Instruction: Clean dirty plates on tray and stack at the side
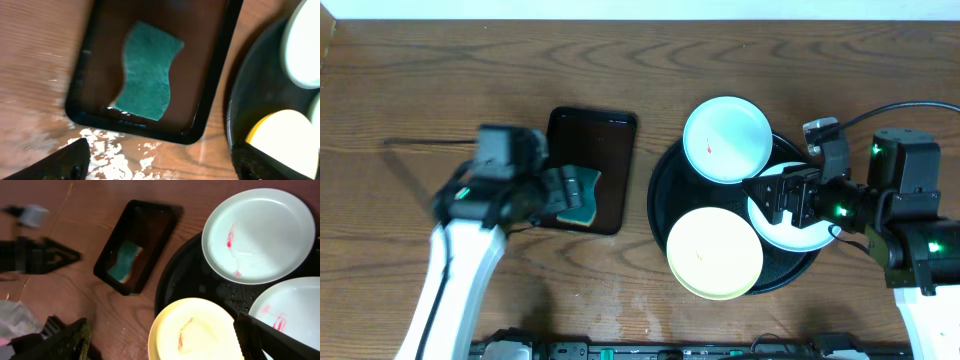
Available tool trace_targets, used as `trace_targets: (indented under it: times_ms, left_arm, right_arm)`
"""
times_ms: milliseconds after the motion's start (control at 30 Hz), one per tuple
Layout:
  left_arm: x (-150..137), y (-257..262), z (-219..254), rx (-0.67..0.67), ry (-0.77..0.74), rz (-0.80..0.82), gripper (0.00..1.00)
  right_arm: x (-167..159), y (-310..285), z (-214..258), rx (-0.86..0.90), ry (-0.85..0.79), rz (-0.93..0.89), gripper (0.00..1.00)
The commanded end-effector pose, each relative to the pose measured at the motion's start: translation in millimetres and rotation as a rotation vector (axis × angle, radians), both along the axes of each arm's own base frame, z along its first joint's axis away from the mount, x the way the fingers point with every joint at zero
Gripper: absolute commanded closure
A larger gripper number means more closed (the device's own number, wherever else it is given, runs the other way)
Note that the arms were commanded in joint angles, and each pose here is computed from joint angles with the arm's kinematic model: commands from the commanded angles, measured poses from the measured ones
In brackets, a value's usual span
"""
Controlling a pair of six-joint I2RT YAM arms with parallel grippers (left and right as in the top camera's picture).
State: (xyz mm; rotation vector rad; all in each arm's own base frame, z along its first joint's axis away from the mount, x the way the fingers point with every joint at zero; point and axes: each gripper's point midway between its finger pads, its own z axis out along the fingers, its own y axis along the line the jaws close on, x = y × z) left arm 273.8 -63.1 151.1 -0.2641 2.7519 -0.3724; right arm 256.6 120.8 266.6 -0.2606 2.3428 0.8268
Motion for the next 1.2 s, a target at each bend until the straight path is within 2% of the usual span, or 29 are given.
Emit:
trace_targets:
  times_ms: [0, 67, 200, 233, 467, 567, 633, 667, 900, 933, 1000, 1067, 1167]
  left_arm:
    - [9.4, -9.6, -39.7, 0.126, 0.096, -0.077, 0.15]
    - [17.1, -11.4, -57.4, 0.181, 0.121, -0.091, 0.23]
    - [30.4, -14.6, -93.0, 0.207, 0.178, -0.078, 0.27]
    - [33.1, -14.7, -99.9, 0.210, 0.186, -0.076, 0.32]
    - [53.2, -10.8, -142.8, 0.260, 0.204, -0.063, 0.45]
    - [55.7, -11.9, -153.1, 0.260, 0.213, -0.064, 0.68]
    - [56.8, -13.6, -154.3, 0.251, 0.211, -0.066, 0.87]
    - [57.3, -13.8, -153.5, 0.250, 0.209, -0.066, 0.92]
    - [68.4, -16.7, -113.7, 0.232, 0.128, -0.058, 0.92]
    - [69.3, -16.9, -106.7, 0.228, 0.110, -0.056, 0.85]
    - [67.2, -16.4, -94.1, 0.223, 0.089, -0.054, 0.47]
    - [61.2, -15.0, -88.6, 0.225, 0.096, -0.056, 0.41]
    - [50.3, -12.1, -94.7, 0.236, 0.138, -0.060, 0.40]
  right_arm:
    - [-1.2, 7.0, 7.8, 0.032, -0.003, 0.030, 0.11]
    - [-1.6, 6.9, 6.1, 0.031, 0.005, 0.029, 0.17]
    - [-8.3, 9.1, 0.6, 0.024, 0.040, 0.040, 0.26]
    - [-9.9, 8.5, -1.7, 0.015, 0.050, 0.038, 0.29]
    - [-16.1, 0.6, -15.0, -0.043, 0.105, 0.004, 0.30]
    - [-16.0, 0.7, -14.9, -0.043, 0.104, 0.003, 0.30]
    - [-15.9, 0.6, -14.9, -0.043, 0.104, 0.003, 0.31]
    - [-15.8, 0.6, -15.0, -0.043, 0.104, 0.003, 0.31]
    - [-13.9, -3.1, -16.8, -0.064, 0.101, -0.013, 0.32]
    - [-13.4, -2.8, -16.3, -0.062, 0.098, -0.012, 0.30]
    - [-12.6, -1.8, -14.7, -0.057, 0.091, -0.009, 0.13]
    - [-11.5, -1.8, -14.0, -0.056, 0.085, -0.010, 0.16]
    - [-8.6, -1.3, -11.5, -0.053, 0.068, -0.009, 0.16]
